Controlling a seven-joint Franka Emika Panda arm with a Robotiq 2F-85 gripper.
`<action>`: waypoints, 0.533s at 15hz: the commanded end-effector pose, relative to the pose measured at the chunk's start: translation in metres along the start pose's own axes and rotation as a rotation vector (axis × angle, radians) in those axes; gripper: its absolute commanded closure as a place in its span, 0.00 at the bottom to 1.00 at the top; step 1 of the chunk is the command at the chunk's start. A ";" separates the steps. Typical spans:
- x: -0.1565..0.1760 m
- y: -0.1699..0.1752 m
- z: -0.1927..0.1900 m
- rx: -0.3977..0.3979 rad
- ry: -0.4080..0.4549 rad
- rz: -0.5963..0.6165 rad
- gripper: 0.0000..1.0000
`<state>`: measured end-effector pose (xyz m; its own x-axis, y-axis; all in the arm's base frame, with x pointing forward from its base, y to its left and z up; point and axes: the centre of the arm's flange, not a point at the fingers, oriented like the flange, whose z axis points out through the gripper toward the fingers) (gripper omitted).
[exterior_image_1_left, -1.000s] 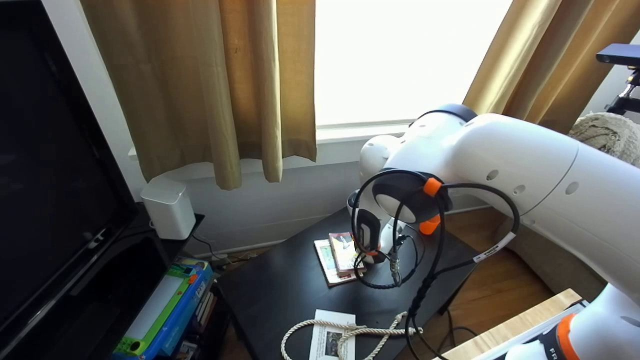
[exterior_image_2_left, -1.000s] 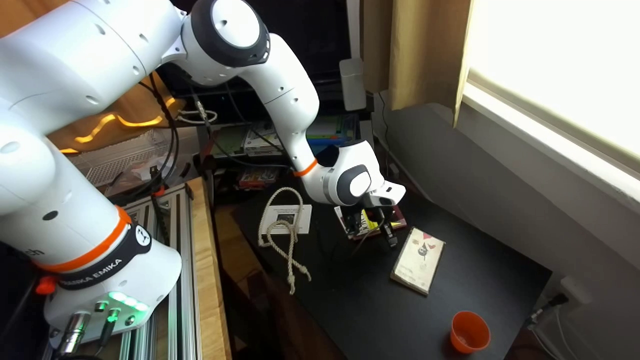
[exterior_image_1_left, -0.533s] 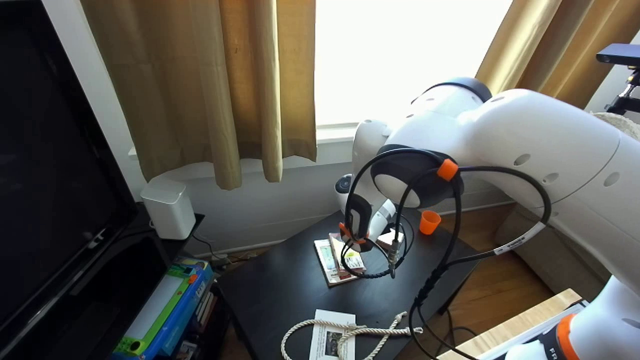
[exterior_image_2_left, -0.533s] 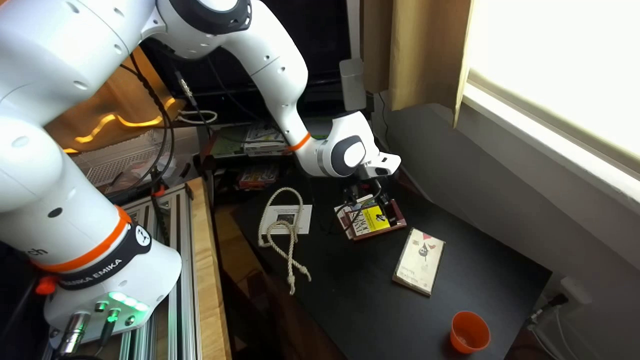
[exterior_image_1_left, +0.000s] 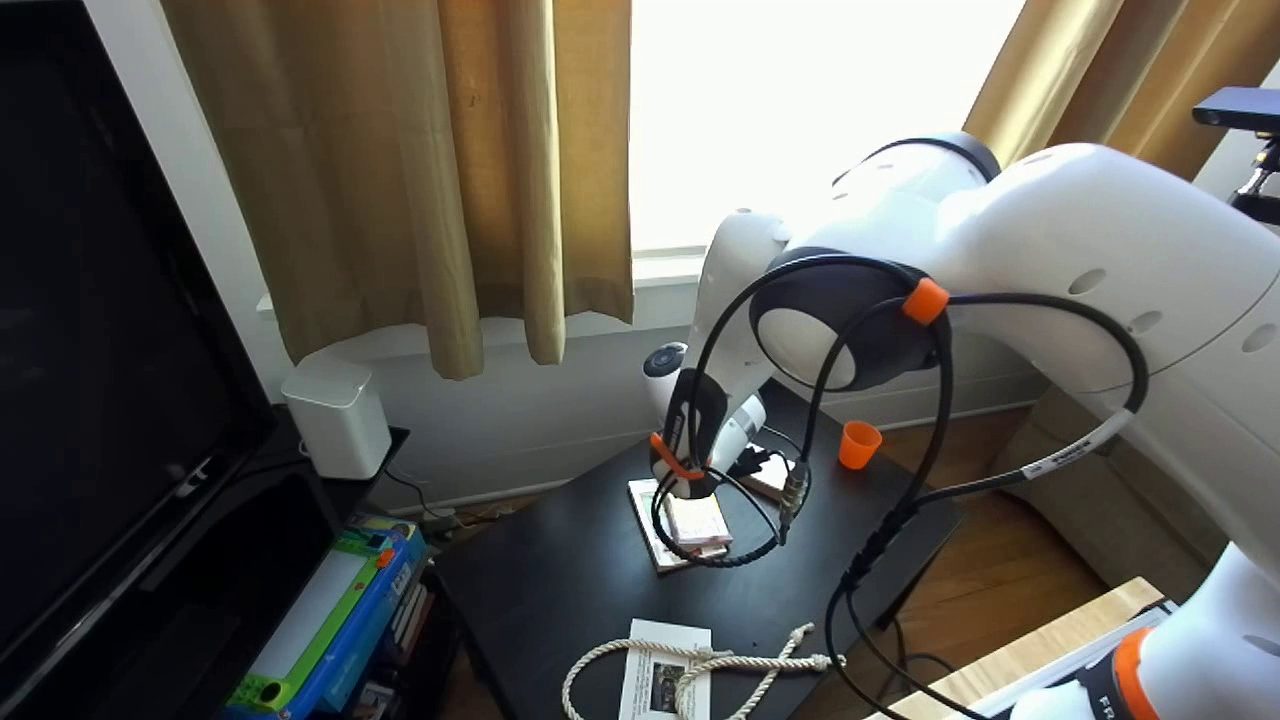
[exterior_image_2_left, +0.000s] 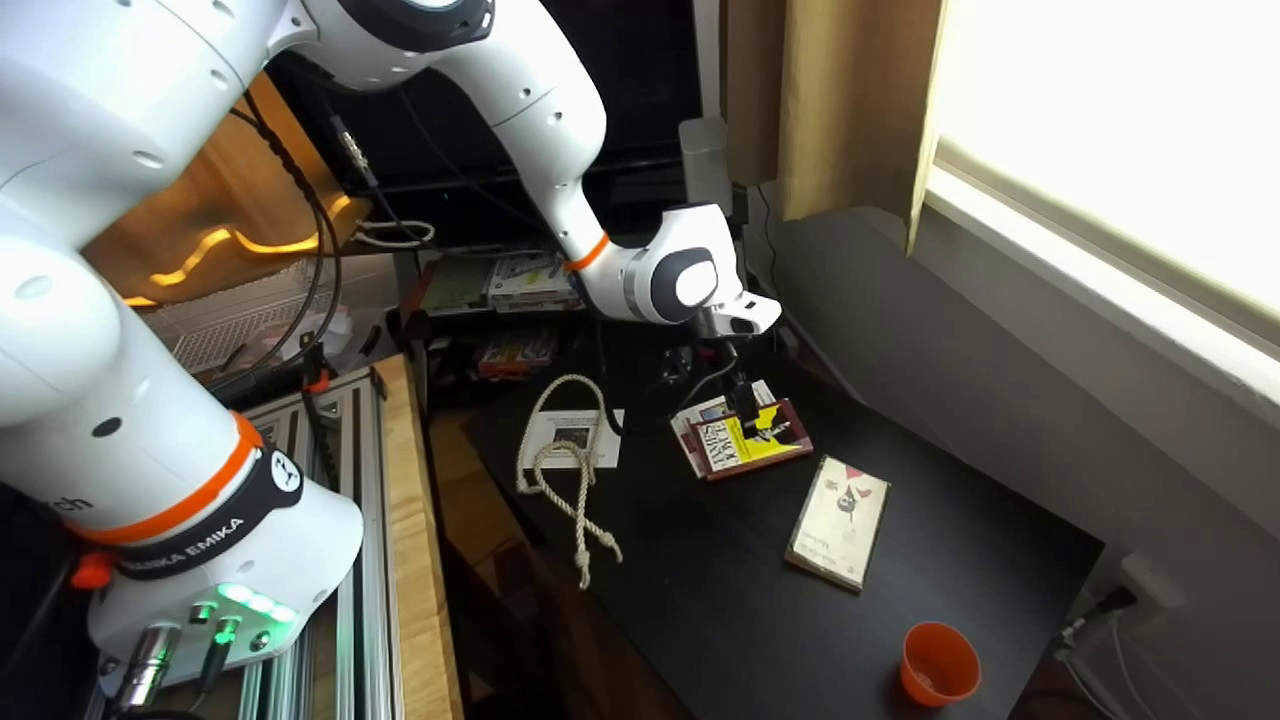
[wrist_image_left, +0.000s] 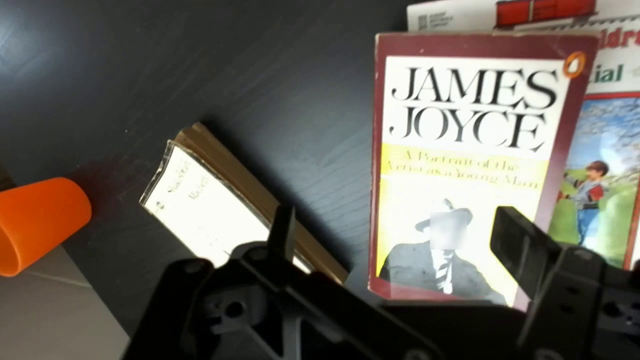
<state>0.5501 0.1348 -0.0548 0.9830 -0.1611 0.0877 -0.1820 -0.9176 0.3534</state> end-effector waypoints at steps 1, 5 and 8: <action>-0.003 -0.022 0.014 0.046 -0.092 0.004 0.00; -0.008 -0.042 0.028 0.087 -0.160 -0.001 0.00; 0.002 -0.040 0.036 0.106 -0.101 0.059 0.00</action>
<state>0.5467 0.1631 -0.0867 0.9769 -0.2116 -0.0313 -0.1952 -0.9417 0.2742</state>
